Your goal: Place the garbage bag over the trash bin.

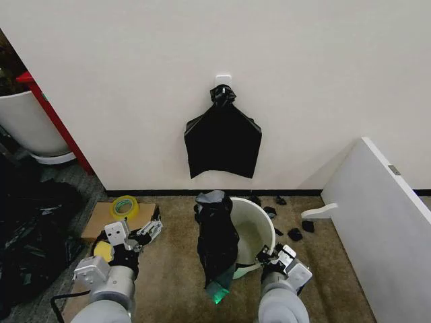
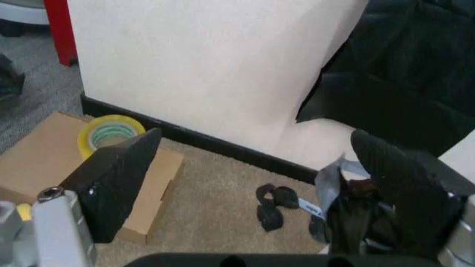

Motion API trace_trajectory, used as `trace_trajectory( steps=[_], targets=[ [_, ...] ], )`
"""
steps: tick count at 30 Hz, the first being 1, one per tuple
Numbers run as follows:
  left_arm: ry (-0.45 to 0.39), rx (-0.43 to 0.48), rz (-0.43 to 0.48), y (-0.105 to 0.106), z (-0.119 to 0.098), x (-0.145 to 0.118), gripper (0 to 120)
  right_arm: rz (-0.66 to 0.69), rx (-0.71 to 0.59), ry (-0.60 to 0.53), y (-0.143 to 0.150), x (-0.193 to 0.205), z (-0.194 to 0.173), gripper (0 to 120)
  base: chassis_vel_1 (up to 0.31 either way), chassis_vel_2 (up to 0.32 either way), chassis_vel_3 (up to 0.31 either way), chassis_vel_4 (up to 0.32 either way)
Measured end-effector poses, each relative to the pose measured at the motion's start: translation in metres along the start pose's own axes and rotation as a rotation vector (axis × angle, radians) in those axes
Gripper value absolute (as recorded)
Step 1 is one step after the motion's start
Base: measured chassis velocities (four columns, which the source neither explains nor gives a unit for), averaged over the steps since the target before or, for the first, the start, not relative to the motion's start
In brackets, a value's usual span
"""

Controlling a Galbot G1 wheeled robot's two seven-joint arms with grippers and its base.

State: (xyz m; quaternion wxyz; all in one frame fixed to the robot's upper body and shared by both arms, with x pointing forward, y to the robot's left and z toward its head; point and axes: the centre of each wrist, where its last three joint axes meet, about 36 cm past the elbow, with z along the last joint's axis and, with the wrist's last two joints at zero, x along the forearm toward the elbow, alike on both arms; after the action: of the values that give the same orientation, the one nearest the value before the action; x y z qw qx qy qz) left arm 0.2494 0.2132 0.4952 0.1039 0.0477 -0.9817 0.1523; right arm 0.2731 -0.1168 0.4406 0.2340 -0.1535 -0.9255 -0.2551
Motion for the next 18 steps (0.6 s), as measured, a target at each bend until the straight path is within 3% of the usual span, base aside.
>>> trace_trajectory(
  steps=[4,9,15,18],
  targets=[
    [0.004,0.001,-0.002,0.0,0.003,-0.002,100,-0.11,0.064,-0.13,-0.005,0.007,-0.008,43,0.0,0.0,0.0,0.0],
    [0.007,-0.001,-0.004,0.0,0.006,-0.005,100,-0.508,0.158,-0.27,-0.015,0.013,-0.011,66,0.0,0.0,0.0,0.0],
    [0.004,-0.008,-0.006,0.001,0.005,-0.006,100,-0.761,0.314,-0.173,-0.018,0.015,-0.019,85,0.0,0.0,0.0,0.0],
    [0.005,-0.01,-0.009,0.002,0.005,-0.005,100,-0.788,0.447,-0.083,-0.018,0.012,-0.027,97,0.0,0.0,0.0,0.0]
  ],
)
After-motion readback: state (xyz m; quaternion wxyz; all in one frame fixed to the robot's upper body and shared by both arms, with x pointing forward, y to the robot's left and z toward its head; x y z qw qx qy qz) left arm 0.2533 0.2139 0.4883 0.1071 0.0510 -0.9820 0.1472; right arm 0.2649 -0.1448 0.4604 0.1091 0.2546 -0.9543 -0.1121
